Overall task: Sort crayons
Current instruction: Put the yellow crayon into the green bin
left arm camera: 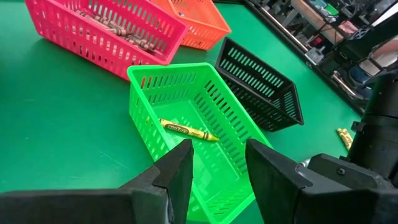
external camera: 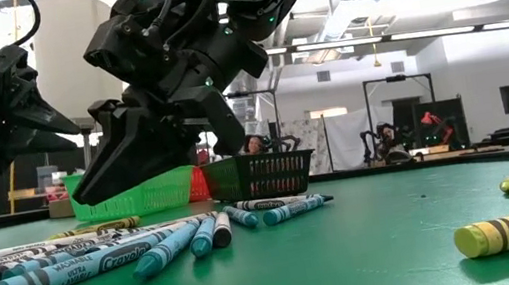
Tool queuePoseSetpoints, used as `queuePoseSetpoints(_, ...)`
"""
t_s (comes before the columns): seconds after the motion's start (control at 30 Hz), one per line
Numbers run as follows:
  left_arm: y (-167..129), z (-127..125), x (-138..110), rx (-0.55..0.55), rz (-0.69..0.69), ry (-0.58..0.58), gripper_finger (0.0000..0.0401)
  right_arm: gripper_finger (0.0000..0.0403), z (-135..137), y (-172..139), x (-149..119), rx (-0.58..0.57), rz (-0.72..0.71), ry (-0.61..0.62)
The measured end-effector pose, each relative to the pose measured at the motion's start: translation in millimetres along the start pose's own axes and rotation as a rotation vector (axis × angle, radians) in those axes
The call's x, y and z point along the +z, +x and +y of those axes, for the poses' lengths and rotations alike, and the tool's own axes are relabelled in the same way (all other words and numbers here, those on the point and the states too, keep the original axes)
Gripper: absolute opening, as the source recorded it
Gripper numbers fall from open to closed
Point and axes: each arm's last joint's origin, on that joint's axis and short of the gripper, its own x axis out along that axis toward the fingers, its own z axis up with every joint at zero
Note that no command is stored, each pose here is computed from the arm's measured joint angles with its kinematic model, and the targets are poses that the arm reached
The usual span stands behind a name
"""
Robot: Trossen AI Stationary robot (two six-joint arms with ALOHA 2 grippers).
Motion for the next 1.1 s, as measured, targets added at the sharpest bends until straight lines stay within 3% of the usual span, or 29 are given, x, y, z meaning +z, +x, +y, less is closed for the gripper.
queuePoseSetpoints(0.83,0,0,0,0.001,-0.001,0.0,0.0137,0.0101,9,20,-17,0.046,0.041,-0.007)
queuePoseSetpoints(0.97,0,0,0,0.001,-0.001,0.0,0.0137,0.0078,7,18,-20,0.039,0.056,0.059)
queuePoseSetpoints(1.1,0,0,0,0.001,-0.001,0.0,0.0137,0.0031,6,18,-22,0.012,0.082,0.103)
